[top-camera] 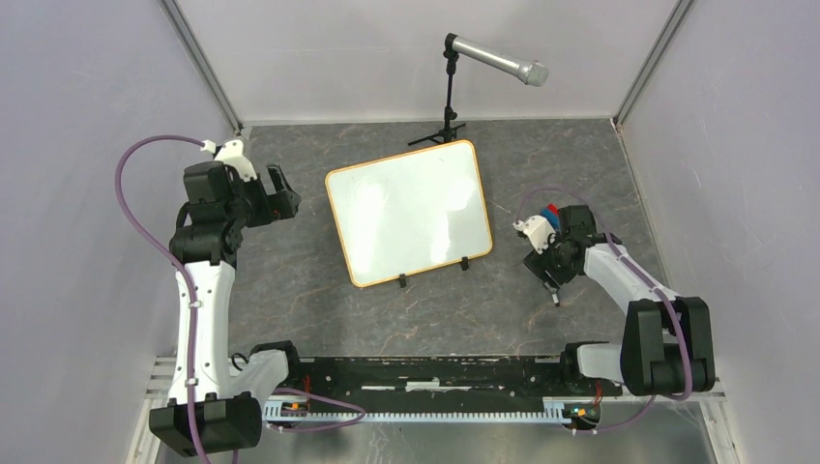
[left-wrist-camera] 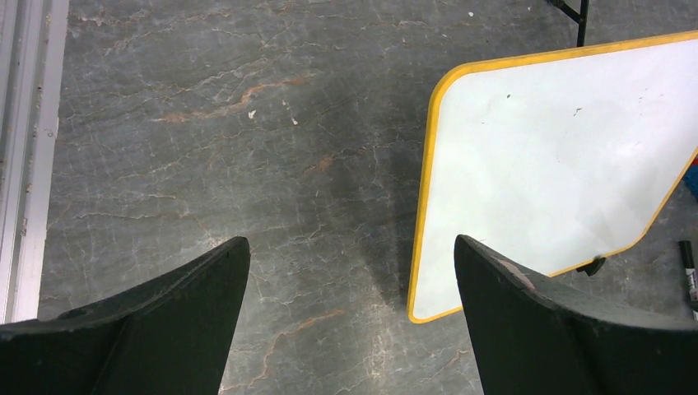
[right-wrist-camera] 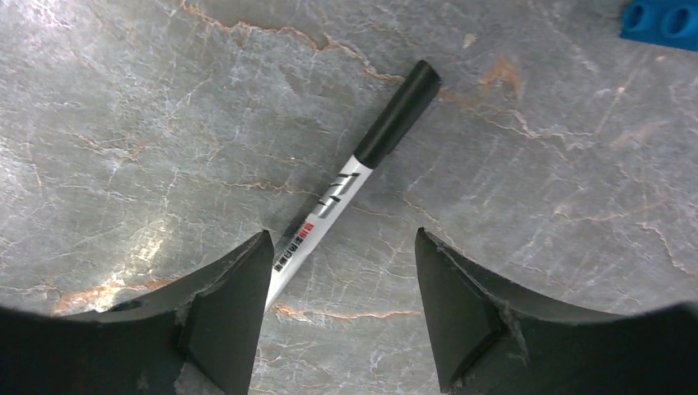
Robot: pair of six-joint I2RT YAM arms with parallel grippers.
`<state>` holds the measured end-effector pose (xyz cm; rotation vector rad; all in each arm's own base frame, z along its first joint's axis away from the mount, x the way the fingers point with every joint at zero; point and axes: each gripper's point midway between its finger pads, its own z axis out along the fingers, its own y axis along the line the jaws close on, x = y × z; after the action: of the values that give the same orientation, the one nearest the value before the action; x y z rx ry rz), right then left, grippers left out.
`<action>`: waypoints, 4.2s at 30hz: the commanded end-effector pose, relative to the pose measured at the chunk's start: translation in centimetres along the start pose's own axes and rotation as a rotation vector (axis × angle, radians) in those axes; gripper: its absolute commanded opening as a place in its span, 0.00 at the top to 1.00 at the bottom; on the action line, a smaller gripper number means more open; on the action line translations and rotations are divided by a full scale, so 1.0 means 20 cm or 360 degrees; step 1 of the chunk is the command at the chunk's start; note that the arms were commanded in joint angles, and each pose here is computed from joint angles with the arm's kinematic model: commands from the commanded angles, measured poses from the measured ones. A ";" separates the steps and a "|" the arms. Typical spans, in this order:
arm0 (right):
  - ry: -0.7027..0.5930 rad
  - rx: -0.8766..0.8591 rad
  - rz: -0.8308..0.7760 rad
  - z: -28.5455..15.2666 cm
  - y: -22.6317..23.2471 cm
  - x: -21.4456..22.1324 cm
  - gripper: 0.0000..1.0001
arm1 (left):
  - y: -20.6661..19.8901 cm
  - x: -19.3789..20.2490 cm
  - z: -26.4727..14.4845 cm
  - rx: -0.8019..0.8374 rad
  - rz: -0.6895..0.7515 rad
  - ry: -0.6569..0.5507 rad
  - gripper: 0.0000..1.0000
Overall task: Write a sentence on the whiteboard
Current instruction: Pick up the whiteboard marker from the center of the board, then pass from the right arm to the left, then open the pen cap of the whiteboard marker.
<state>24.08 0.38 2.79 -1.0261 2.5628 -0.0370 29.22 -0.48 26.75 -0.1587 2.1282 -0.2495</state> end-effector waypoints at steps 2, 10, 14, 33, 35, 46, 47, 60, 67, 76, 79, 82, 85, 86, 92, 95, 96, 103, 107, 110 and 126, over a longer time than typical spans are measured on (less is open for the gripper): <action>-0.0011 -0.0012 0.0019 0.07 0.01 0.01 0.35 | -0.01 -0.07 -0.04 0.0002 0.0055 -0.0128 0.00; 0.0040 -0.0099 0.0044 0.12 0.04 0.02 0.83 | -0.08 -0.03 -0.05 0.0143 0.0173 -0.0022 0.00; -0.0072 -0.0096 -0.0009 0.04 -0.01 -0.10 1.00 | -0.14 0.01 -0.07 0.0259 0.0305 0.0058 0.00; -0.0925 -0.1016 -0.0695 -0.78 0.60 -0.92 1.00 | -0.97 0.25 -0.51 0.1588 0.1202 0.0158 0.00; -0.0965 -0.1126 -0.0739 -0.82 0.73 -0.93 1.00 | -1.00 0.27 -0.57 0.1694 0.1311 0.0094 0.00; -0.0931 -0.1638 -0.0831 -0.93 1.09 -0.87 1.00 | -1.11 0.45 -0.68 0.1955 0.1781 -0.0002 0.15; -0.0916 -0.1677 -0.0818 -0.94 1.11 -0.86 1.00 | -1.12 0.45 -0.67 0.1940 0.1829 -0.0034 0.15; -0.0884 -0.1876 -0.0726 -0.99 1.25 -0.88 1.00 | -1.30 0.57 -0.64 0.1932 0.2381 -0.0165 0.26; -0.0874 -0.1896 -0.0749 -1.01 1.29 -0.86 1.00 | -1.36 0.68 -0.61 0.1970 0.2568 -0.0140 0.31; -0.0892 -0.1916 -0.0751 -1.05 1.30 -0.86 1.00 | -1.38 0.77 -0.55 0.1916 0.2688 -0.0108 0.42; -0.0896 -0.1911 -0.0757 -1.05 1.30 -0.85 1.00 | -1.40 0.77 -0.54 0.1900 0.2687 -0.0117 0.49; -0.0901 -0.1921 -0.0758 -1.06 1.30 -0.84 1.00 | -1.39 0.78 -0.53 0.1895 0.2697 -0.0113 0.54; -0.0927 -0.1924 -0.0770 -1.08 1.30 -0.85 1.00 | -1.38 0.79 -0.52 0.1886 0.2693 -0.0089 0.64; -0.0938 -0.1917 -0.0776 -1.08 1.30 -0.86 1.00 | -1.38 0.79 -0.52 0.1874 0.2669 -0.0088 0.68; -0.0985 -0.1825 -0.0773 -1.08 1.26 -0.91 0.37 | -1.37 0.77 -0.53 0.1828 0.2353 -0.0072 0.97; -0.1074 -0.1661 -0.0745 -1.08 1.18 -1.00 0.20 | -1.36 0.69 -0.50 0.1778 0.2086 -0.0077 0.98; -0.1114 -0.1580 -0.0706 -1.09 1.14 -1.04 0.15 | -1.35 0.67 -0.50 0.1779 0.2002 -0.0075 0.98; -0.1517 -0.1021 -0.0552 -1.18 0.92 -1.24 0.02 | -1.31 0.49 -0.52 0.1749 0.1434 -0.0093 0.98; -0.1610 -0.1052 -0.0663 -1.24 0.94 -1.25 0.02 | -1.29 0.42 -0.60 0.1843 0.1094 -0.0112 0.98; -0.1647 -0.1054 -0.0701 -1.30 0.93 -1.30 0.02 | -1.24 0.39 -0.64 0.1860 0.0947 -0.0090 0.98; -0.1885 -0.1652 -0.0307 -1.57 0.88 -1.49 0.03 | -1.21 0.29 -0.81 0.2067 0.0654 0.0205 0.98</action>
<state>22.73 29.05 35.77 -1.1320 1.4119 1.2384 15.26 -23.44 34.75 1.0059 1.6919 -1.1667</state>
